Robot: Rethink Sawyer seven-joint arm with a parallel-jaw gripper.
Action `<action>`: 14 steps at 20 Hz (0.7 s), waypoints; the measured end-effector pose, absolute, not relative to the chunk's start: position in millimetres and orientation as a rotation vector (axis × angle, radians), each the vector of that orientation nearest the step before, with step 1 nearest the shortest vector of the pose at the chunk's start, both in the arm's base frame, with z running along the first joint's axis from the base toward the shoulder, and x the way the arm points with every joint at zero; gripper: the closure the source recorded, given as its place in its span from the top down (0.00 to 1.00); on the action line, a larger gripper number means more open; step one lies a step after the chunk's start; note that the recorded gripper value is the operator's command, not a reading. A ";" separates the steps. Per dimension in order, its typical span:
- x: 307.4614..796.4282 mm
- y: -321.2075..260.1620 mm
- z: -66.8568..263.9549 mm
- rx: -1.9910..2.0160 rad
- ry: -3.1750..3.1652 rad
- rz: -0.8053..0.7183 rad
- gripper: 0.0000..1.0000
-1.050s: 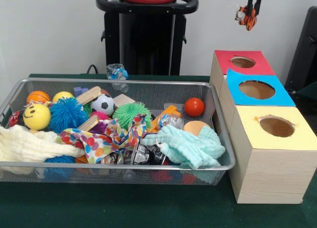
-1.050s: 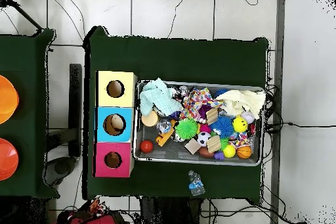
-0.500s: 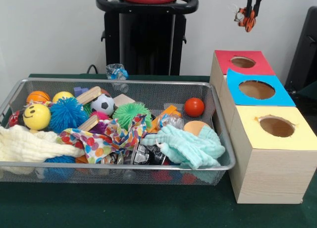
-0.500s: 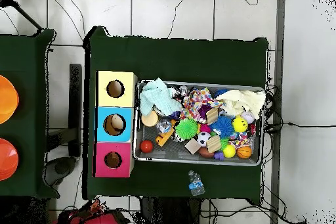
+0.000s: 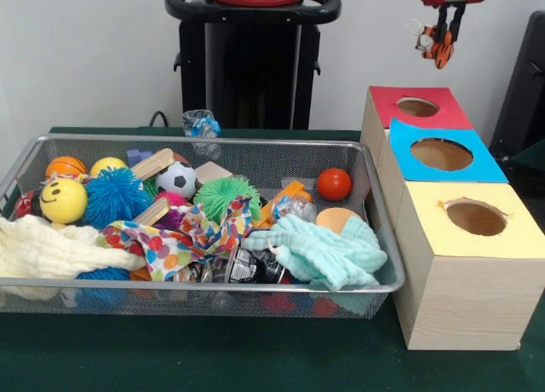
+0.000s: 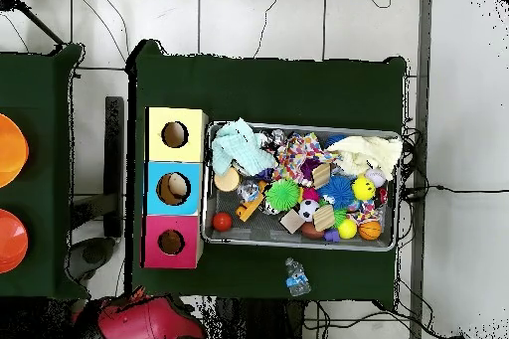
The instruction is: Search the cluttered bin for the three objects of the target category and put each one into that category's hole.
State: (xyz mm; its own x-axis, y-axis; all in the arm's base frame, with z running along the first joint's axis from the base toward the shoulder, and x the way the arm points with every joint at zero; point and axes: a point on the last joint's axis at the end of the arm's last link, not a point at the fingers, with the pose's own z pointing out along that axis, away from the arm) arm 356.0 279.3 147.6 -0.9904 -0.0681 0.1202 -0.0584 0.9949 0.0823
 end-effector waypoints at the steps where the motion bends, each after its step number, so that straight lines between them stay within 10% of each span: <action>1: 357.3 279.4 147.7 0.095 -3.014 -0.119 0.00; 14: 365.8 277.2 148.5 0.079 -3.016 -0.121 0.00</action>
State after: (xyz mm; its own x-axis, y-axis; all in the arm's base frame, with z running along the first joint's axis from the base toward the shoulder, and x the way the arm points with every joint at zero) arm 365.8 277.2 148.5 -0.9912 -0.0566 0.1196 -0.0469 0.9954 0.0831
